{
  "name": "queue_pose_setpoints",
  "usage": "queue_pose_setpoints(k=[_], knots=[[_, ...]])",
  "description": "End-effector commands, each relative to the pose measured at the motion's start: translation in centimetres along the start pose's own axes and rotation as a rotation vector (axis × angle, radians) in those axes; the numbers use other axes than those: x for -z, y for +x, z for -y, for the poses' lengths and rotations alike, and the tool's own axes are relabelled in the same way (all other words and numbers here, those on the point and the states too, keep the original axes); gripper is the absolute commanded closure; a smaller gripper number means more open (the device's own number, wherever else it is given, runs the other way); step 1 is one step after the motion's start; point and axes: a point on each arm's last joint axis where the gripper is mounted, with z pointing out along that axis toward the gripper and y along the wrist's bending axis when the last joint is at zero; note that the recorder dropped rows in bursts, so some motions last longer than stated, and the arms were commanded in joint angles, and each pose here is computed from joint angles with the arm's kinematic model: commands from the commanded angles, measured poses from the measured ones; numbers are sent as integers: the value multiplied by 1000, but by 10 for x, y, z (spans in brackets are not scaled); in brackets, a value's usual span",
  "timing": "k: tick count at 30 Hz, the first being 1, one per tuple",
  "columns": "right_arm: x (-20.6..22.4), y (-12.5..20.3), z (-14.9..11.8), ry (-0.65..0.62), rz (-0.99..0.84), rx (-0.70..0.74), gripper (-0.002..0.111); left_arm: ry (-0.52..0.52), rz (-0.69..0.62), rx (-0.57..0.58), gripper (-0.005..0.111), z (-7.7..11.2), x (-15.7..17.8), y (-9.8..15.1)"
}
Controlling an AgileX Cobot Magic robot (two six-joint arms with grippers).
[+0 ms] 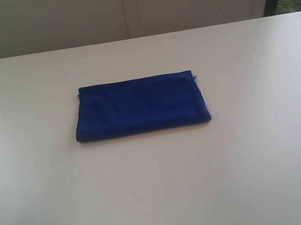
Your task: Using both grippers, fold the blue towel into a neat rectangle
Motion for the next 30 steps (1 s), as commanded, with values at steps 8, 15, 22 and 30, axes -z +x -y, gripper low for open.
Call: queue_pose_setpoints(k=[8,15,22,30], knots=[[0,1,0,6,10,-5,108,-1,7,38,107,0,0,1],[0,1,0,6,10,-18,108,0,7,133,107,0,0,1],[0,1,0,6,10,-18,108,0,7,133,107,0,0,1],[0,1,0,6,10,-19,108,8,-29,139,107,1,0,4]])
